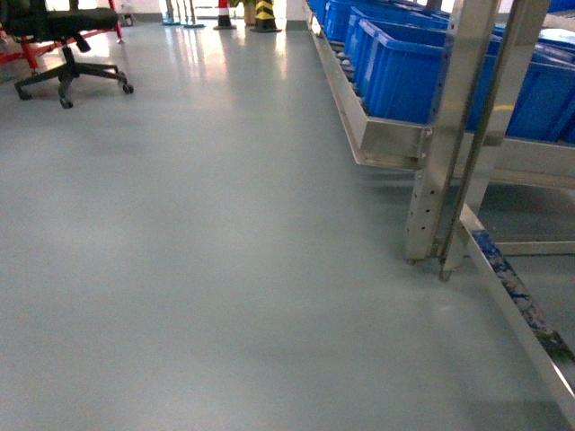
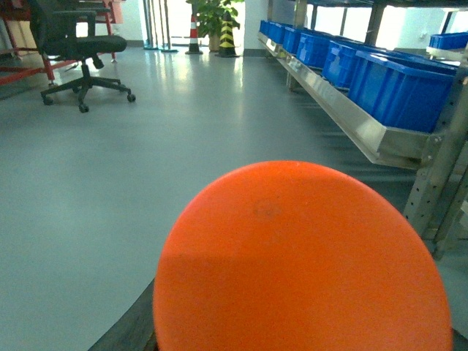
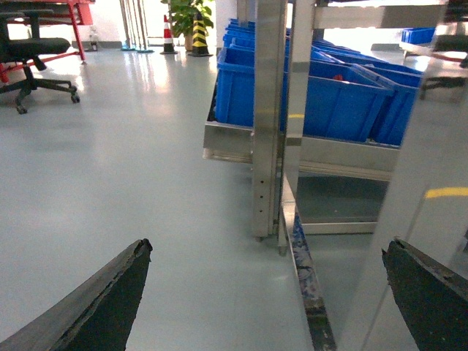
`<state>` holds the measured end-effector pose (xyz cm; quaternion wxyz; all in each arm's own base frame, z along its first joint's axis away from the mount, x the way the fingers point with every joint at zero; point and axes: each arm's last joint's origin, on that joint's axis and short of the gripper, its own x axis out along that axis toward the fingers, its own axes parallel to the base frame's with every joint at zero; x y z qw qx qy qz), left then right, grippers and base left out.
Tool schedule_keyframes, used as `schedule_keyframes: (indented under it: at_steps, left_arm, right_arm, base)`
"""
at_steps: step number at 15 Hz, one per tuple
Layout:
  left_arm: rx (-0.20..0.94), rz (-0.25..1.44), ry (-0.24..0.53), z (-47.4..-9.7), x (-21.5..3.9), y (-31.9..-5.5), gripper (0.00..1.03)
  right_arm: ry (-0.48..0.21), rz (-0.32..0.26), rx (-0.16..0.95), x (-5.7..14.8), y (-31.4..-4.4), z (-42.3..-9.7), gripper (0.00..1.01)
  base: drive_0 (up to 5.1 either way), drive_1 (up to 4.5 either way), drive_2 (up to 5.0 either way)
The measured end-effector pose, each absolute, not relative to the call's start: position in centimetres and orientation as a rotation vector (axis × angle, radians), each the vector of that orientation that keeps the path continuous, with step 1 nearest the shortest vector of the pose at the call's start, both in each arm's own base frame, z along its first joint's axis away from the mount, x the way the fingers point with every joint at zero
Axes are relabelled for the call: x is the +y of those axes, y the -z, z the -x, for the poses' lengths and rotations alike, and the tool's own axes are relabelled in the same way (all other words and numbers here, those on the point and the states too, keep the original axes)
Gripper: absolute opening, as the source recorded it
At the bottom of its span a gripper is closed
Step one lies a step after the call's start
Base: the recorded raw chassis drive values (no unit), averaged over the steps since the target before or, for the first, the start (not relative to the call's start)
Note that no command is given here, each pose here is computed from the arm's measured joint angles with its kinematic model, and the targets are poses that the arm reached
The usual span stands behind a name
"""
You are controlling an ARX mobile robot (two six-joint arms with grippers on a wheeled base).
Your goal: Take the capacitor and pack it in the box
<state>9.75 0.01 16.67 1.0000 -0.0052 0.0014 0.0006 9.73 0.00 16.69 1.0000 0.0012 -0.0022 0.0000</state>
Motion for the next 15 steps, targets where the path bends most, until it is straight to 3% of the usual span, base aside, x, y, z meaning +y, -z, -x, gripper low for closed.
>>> schedule_keyframes:
  at_steps: [15]
  left_arm:
    - [0.002, 0.01, 0.0, -9.75, 0.01, -16.68, 0.44]
  right_arm:
    - [0.0, -0.002, -0.001, 0.0, -16.65, -9.73, 0.98]
  base:
    - [-4.9, 2.56, 2.6]
